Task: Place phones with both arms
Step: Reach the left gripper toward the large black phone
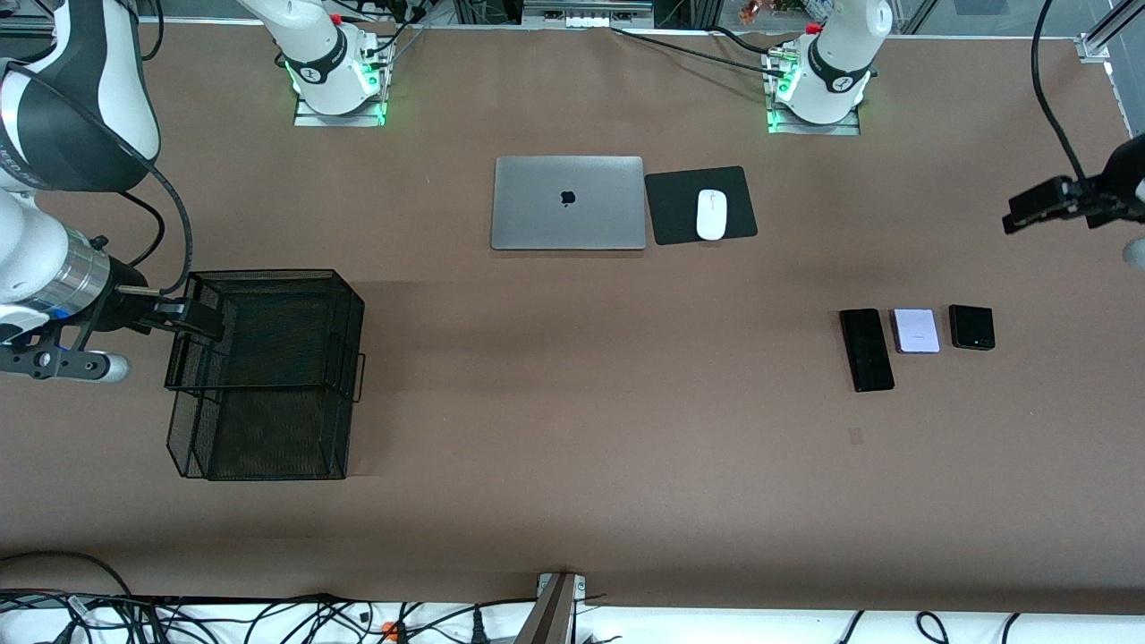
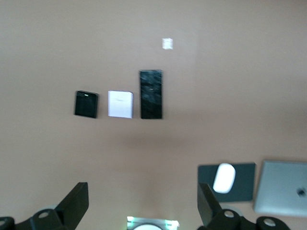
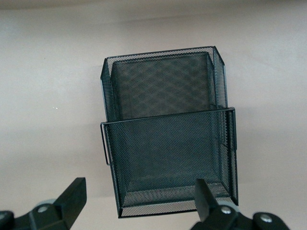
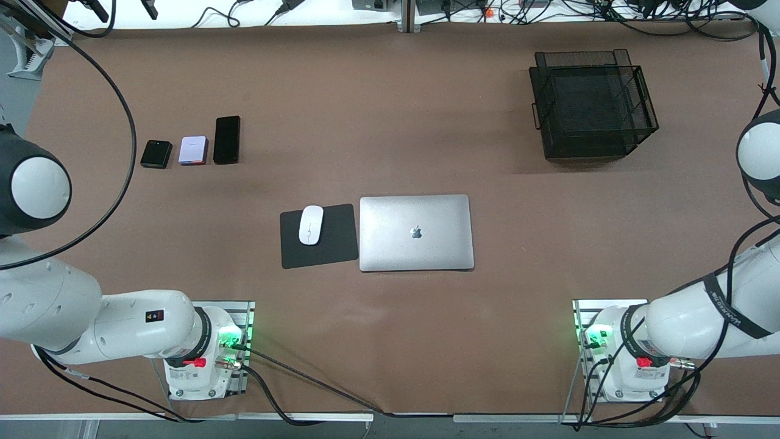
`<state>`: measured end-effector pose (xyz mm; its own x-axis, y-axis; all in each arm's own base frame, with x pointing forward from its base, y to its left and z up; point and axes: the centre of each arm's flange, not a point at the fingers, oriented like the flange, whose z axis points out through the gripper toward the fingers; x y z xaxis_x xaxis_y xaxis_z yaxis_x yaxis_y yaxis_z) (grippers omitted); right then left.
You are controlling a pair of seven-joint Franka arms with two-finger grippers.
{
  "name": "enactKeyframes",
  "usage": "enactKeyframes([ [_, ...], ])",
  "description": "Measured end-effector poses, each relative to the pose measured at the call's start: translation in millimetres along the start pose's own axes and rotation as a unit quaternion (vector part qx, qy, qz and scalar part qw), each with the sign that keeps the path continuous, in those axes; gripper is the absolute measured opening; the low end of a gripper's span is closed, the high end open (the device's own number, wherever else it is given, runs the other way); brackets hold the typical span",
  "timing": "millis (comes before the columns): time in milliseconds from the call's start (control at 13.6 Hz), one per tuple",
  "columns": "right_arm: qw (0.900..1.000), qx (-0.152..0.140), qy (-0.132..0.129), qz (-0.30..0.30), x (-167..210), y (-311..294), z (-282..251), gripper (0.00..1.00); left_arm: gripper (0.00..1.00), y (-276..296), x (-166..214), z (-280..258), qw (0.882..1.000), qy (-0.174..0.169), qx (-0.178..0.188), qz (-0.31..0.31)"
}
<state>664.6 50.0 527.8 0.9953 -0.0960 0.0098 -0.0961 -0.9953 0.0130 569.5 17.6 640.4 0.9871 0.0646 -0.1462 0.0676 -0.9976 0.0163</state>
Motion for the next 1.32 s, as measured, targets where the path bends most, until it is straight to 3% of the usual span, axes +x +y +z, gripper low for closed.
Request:
enactKeyframes([
  [440, 1.000, 0.000, 0.000, 0.000, 0, 0, 0, 1.00, 1.00, -4, -16, 14, 1.000, -0.017, -0.007, 0.015],
  [807, 1.000, 0.000, 0.000, 0.001, 0, 0, -1, 1.00, 1.00, -5, -14, 16, 1.000, -0.014, -0.007, 0.010],
  [1320, 1.000, 0.000, 0.000, 0.001, -1, 0, -1, 1.00, 1.00, -11, 7, 56, 0.999, -0.047, 0.002, -0.013],
])
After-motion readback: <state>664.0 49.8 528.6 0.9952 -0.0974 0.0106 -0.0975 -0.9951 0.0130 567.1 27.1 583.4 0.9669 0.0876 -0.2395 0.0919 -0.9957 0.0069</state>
